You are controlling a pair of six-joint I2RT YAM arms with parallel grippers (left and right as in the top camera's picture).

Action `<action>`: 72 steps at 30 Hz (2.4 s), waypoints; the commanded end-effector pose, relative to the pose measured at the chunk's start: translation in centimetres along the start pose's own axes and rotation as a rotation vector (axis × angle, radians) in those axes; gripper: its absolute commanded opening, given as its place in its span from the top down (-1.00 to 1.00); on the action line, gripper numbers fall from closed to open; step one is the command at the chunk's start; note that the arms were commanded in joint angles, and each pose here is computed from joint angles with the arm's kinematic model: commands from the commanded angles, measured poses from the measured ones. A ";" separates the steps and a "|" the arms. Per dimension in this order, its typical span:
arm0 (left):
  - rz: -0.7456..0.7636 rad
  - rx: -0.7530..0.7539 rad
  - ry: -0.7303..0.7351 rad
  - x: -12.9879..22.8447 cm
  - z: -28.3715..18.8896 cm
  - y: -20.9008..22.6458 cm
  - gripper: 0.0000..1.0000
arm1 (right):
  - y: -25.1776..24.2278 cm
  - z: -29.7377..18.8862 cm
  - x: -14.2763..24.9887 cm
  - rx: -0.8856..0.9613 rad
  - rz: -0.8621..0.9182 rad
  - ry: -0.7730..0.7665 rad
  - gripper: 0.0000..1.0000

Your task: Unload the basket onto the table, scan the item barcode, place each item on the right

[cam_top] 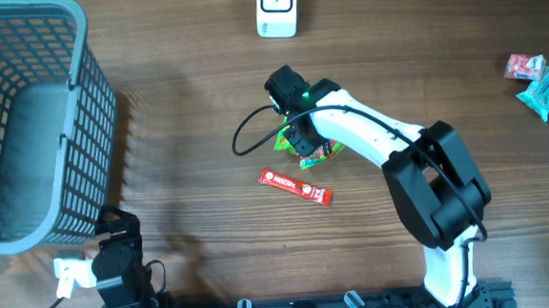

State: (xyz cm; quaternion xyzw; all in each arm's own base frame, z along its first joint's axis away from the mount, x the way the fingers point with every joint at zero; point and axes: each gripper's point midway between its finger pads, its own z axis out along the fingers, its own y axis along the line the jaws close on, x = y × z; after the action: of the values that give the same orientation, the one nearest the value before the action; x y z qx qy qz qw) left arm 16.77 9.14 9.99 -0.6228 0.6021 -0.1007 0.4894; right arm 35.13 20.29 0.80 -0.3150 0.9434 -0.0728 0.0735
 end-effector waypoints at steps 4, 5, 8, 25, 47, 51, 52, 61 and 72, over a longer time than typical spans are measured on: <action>-0.002 -0.005 -0.016 -0.2 0.1 0.2 -1.00 | 10.1 -11.9 -2.3 -0.831 0.139 0.052 0.92; -0.002 -0.005 -0.016 -0.2 0.1 0.2 -1.00 | 10.5 -14.5 -2.7 -0.927 0.187 0.061 0.91; -0.002 -0.005 -0.016 -0.2 0.1 0.2 -1.00 | 11.6 -20.7 -3.1 -1.224 0.242 0.064 0.91; -0.002 -0.005 -0.016 -0.2 0.1 0.2 -1.00 | 6.9 -24.0 -13.1 -1.316 0.179 -0.447 0.91; -0.002 -0.005 -0.015 -0.2 0.1 0.2 -1.00 | -17.0 -10.4 -27.0 0.362 0.427 -1.189 0.91; -0.002 -0.005 -0.016 -0.2 0.1 0.2 -1.00 | -18.4 -9.2 -27.4 0.352 0.496 -1.199 0.91; -0.002 -0.005 -0.016 -0.2 0.1 0.2 -1.00 | -18.8 -9.4 -27.4 0.345 0.518 -1.207 0.91; -0.002 -0.005 -0.016 -0.2 0.1 0.2 -1.00 | -25.1 -12.4 -22.8 0.652 0.655 -0.951 0.91; -0.002 -0.005 -0.016 -0.2 0.1 0.2 -1.00 | -34.5 -3.1 2.9 0.467 1.053 -0.089 0.92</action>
State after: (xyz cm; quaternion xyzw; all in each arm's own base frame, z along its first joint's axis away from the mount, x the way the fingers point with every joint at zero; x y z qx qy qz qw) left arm 16.77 9.14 9.99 -0.6228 0.6022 -0.1006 0.4893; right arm 53.92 -3.96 10.47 0.1027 0.9131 -0.3189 0.2323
